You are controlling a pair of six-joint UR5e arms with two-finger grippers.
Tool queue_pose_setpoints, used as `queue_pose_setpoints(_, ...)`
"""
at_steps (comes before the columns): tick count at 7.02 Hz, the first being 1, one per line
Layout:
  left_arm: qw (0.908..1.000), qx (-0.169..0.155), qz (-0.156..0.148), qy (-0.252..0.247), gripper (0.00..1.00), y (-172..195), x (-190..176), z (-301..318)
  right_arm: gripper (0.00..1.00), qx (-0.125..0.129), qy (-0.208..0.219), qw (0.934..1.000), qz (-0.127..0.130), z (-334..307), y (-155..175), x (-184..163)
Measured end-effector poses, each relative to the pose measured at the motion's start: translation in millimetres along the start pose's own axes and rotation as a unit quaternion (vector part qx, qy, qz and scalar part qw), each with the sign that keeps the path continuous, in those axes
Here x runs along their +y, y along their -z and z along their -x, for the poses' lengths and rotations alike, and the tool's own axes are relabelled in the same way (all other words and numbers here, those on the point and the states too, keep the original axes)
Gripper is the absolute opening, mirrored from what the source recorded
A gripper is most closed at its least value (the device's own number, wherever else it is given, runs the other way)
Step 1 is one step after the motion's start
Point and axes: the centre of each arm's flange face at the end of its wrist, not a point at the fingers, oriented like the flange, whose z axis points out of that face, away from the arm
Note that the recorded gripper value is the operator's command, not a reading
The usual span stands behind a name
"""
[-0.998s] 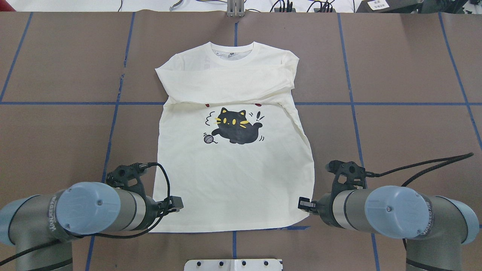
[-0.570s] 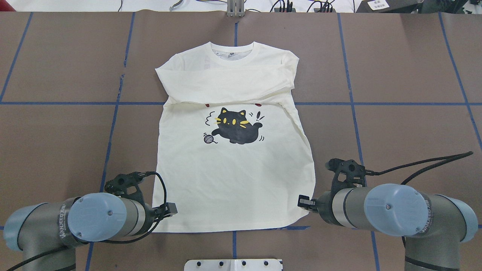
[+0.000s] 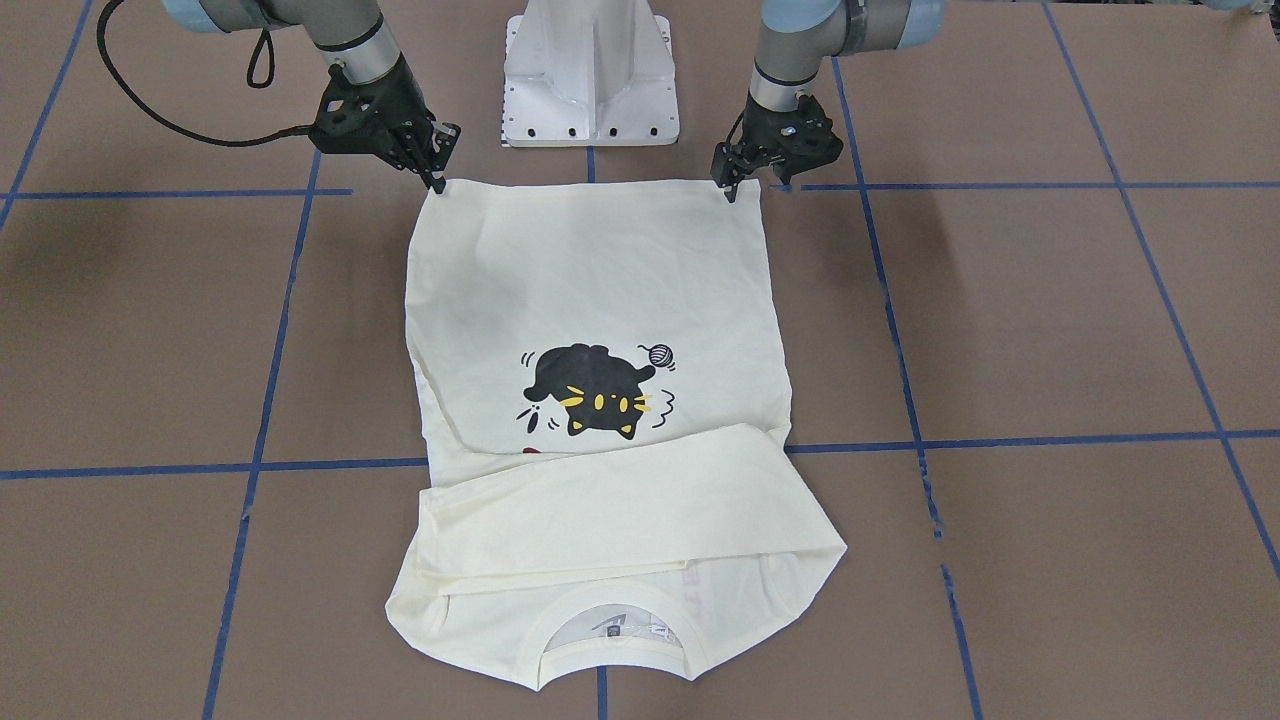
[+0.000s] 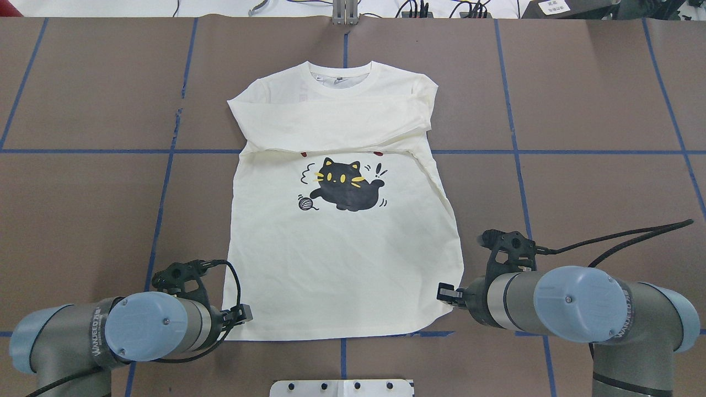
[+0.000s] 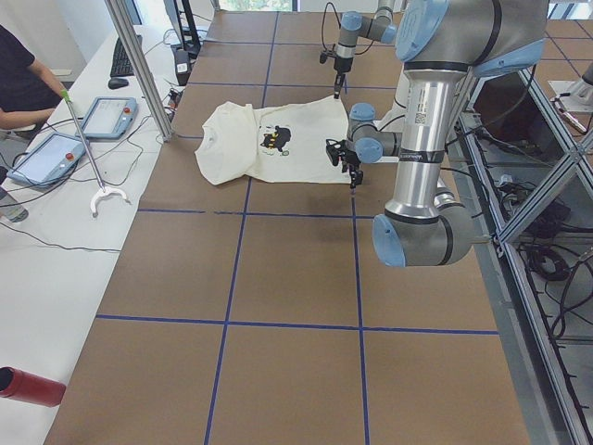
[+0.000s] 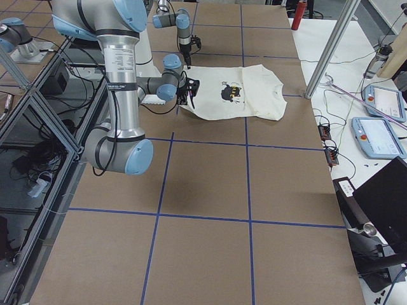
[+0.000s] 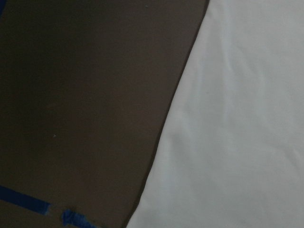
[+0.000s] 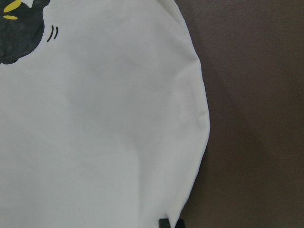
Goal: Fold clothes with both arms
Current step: 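Grasp the hem corners with both grippers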
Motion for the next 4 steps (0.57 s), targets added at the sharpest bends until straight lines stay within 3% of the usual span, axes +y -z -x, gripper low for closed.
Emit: queue_pose_setpoints(4, 1.0000, -0.002, 0.003, -0.002, 0.30, -3.0, 5.0, -1.3, 0.00, 0.000, -0.003, 1.0000, -0.001, -0.4, 1.5, -4.4)
